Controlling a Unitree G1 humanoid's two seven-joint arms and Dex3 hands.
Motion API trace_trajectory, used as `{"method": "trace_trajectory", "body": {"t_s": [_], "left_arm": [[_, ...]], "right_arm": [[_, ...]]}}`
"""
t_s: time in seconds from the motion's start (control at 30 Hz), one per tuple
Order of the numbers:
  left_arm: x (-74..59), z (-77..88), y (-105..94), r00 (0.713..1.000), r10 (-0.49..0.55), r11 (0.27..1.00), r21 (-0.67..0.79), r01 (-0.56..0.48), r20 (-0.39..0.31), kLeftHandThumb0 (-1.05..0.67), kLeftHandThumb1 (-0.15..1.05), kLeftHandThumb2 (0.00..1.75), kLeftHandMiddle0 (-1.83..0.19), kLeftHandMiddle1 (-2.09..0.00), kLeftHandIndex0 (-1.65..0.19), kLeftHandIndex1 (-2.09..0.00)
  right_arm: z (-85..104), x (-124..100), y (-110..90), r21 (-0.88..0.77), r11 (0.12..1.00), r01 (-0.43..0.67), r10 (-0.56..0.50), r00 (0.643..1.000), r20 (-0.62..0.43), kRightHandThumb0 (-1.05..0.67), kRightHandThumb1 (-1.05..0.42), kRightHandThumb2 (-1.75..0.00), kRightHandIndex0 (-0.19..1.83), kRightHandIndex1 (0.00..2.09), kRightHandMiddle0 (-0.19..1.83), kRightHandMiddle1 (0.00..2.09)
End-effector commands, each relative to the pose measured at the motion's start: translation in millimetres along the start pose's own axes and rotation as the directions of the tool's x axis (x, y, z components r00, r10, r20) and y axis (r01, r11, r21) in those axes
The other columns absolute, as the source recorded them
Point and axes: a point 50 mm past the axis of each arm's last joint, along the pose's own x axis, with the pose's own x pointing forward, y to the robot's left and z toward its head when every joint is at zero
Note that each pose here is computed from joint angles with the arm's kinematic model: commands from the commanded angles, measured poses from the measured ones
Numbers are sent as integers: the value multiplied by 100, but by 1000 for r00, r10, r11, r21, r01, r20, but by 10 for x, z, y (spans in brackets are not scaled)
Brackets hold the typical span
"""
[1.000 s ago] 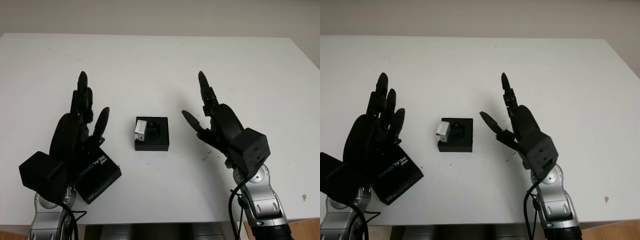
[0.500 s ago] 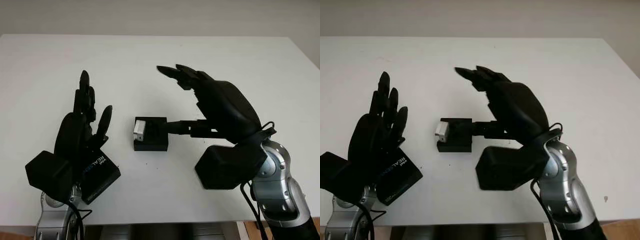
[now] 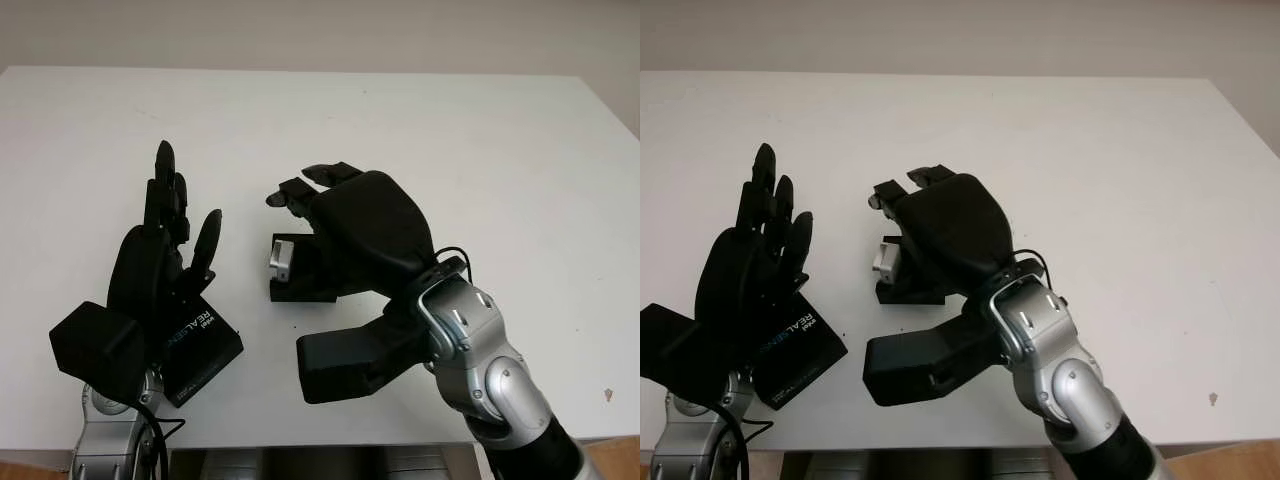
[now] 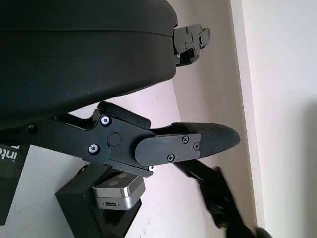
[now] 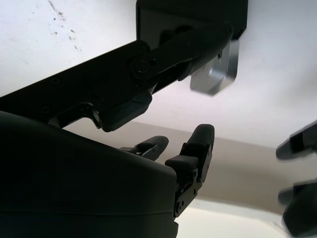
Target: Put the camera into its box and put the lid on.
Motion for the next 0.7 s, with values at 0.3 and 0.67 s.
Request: {"method": "trace_trajectory", "body": {"t_s": [0.3, 0.67], "left_arm": [[-19, 0, 0, 1000, 9, 1000, 3, -9, 5, -70, 105, 51, 17, -5, 19, -5], [-21, -25, -19, 1000, 17, 1000, -16, -17, -7, -71, 105, 50, 17, -5, 18, -5]], "right_arm": [[129, 138, 91, 19, 1000, -5, 5, 999, -38, -83, -92, -5, 41, 18, 32, 82], [112, 181, 126, -18, 999, 39, -40, 995, -90, -81, -96, -6, 45, 18, 22, 135]]}}
